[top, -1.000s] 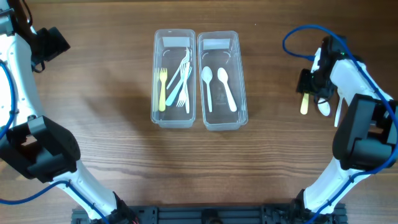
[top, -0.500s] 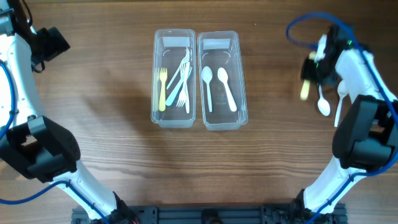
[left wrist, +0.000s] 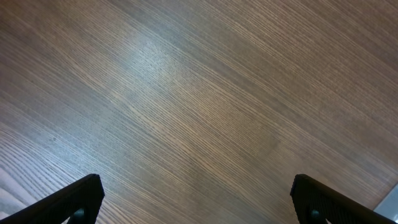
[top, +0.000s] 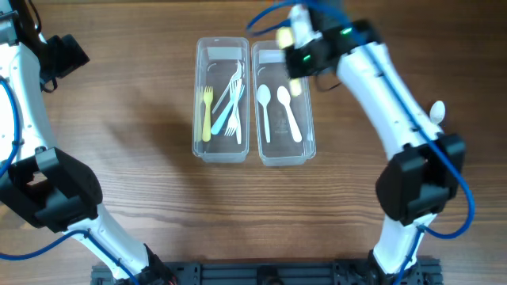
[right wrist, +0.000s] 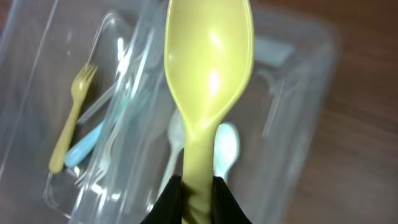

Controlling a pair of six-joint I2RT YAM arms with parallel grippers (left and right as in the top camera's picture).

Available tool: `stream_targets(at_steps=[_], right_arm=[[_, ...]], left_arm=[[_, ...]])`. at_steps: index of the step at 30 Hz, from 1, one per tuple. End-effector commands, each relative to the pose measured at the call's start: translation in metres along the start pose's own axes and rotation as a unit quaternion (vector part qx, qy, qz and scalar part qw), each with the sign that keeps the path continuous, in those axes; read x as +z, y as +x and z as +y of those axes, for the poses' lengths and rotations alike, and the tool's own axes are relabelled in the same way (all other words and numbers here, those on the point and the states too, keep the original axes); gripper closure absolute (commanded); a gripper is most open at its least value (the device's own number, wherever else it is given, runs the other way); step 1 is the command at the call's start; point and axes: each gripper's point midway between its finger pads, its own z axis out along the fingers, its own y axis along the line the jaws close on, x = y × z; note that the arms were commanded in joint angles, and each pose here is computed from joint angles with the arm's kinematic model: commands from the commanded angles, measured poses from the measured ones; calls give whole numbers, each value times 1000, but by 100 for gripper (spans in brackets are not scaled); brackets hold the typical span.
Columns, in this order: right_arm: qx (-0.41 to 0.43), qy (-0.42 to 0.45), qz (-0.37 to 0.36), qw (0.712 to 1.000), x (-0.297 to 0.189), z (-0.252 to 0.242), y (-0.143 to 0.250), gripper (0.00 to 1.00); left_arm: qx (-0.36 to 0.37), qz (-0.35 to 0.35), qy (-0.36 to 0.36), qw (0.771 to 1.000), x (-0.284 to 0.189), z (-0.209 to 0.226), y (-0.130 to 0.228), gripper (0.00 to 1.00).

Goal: Pack container
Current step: 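Carry the yellow spoon into the right container and release, then grasp the clear spoon with the right gripper and lift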

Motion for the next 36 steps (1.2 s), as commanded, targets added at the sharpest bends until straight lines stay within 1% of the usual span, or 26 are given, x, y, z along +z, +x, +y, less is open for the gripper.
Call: stream_targets(at_steps=[1,3,4,5,6,7,9,13,14,16,18,21,23,26,30,36], right_arm=[[25,43,29,998,23,-5,27,96],[40,45,43,997,30,-8,38,96],[37,47,48,997,34,-11,43,92],[31,47,50,997,36,-12,45,62],[23,46,50,997,37,-12,46,49],[10,45,46,998,37,-12,43,41],[-1,47,28,998,26,-14,29,36],[30,70,-22,997,-33,-40,-15,34],[55,109,-33,992,-60,-71,-23,34],[91,157,-32,983,-84,-119,-18,34],[116,181,-9,977,-95,-163,1,34],[166,202,43,964,-91,-226,47,38],[178,206,71,960,-80,-252,74,41],[218,211,97,948,-57,-285,121,41],[225,205,126,944,-30,-292,161,44],[230,201,140,942,4,-288,198,43]], left_arm=[[-3,-16,-2,1000,-12,4,-4,0],[-3,-16,-2,1000,-12,4,-4,0],[-3,-16,-2,1000,-12,4,-4,0],[-3,-16,-2,1000,-12,4,-4,0],[-3,-16,-2,1000,-12,4,-4,0],[-3,-16,-2,1000,-12,4,-4,0],[-3,-16,-2,1000,-12,4,-4,0],[-3,-16,-2,1000,-12,4,-4,0],[-3,-16,-2,1000,-12,4,-4,0],[-3,-16,-2,1000,-12,4,-4,0],[-3,-16,-2,1000,-12,4,-4,0],[-3,-16,-2,1000,-12,4,-4,0],[-3,-16,-2,1000,-12,4,-4,0],[-3,-16,-2,1000,-12,4,-4,0],[-3,-16,-2,1000,-12,4,-4,0],[-3,-16,-2,1000,-12,4,-4,0]])
